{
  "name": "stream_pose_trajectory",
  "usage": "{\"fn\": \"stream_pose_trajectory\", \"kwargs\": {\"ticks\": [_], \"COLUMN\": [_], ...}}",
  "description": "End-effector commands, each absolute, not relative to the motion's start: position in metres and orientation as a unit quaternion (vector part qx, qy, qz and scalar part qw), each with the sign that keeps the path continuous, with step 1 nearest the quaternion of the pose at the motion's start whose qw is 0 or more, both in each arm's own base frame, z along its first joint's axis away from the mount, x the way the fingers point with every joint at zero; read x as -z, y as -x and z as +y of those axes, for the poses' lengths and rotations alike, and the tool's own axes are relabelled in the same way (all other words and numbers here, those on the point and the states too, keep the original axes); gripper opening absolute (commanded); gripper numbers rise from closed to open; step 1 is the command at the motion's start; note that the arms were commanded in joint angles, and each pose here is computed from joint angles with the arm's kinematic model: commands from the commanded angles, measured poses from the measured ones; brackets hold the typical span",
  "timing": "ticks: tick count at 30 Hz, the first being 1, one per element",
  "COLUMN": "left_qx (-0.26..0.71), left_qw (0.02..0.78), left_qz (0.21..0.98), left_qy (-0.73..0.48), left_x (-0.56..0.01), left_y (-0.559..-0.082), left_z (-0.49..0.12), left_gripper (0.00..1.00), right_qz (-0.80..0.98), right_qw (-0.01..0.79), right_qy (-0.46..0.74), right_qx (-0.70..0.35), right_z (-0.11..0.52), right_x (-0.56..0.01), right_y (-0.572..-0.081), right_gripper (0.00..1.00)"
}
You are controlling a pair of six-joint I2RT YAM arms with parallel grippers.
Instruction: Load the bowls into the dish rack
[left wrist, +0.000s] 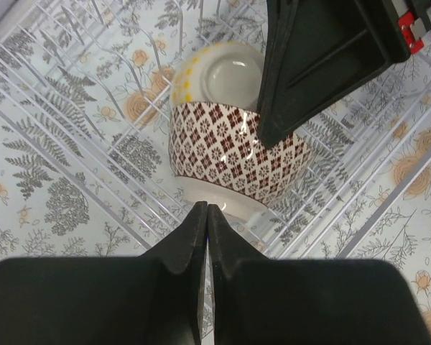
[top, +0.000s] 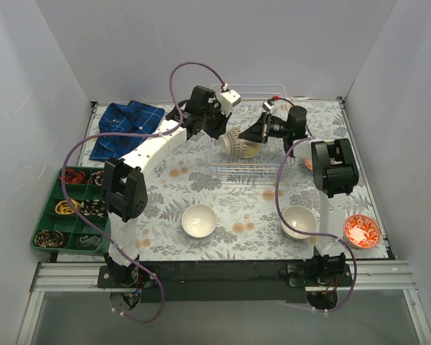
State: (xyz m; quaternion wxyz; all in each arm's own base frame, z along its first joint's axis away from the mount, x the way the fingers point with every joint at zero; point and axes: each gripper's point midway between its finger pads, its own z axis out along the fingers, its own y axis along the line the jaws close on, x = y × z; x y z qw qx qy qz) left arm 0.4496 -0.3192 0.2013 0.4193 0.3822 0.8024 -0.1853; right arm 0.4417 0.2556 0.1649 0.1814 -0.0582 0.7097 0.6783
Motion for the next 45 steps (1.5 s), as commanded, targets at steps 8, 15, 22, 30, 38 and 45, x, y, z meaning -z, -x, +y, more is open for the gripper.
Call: {"fn": "stream_pose_trajectory", "kwargs": {"ticks": [8,15,22,30,38,45], "left_qx": [0.198,0.207,0.2,0.191,0.187,0.192], "left_qw": [0.389,0.371,0.363,0.36,0.372,0.374], "left_qz": [0.8,0.804,0.813,0.815,0.811,0.807], "left_qy": [-0.412,-0.416,-0.409,-0.412,-0.411,-0.415], "left_x": [-0.191,-0.172,-0.153,-0.136,-0.133,-0.13], "left_y": [-0.424,-0.424,-0.435,-0.447,-0.458,-0.462], "left_z": [-0.315,-0.32,-0.327,-0.33,-0.336,-0.341], "left_gripper": [0.0,0.0,0.0,0.0,0.0,0.0], "right_qz": [0.7,0.705,0.709,0.714,0.731,0.753], "right_qw": [0.227,0.225,0.222,0.217,0.223,0.308], "right_qy": [0.081,0.076,0.075,0.07,0.052,0.071], "right_qx": [-0.672,-0.668,-0.665,-0.662,-0.643,-0.576], "right_z": [0.253,0.252,0.253,0.252,0.248,0.238], "right_x": [-0.174,-0.167,-0.164,-0.157,-0.158,-0.179], "right_y": [-0.458,-0.461,-0.463,-0.463,-0.469,-0.491], "right_gripper": [0.01,0.02,0.03,0.05,0.19,0.29]}}
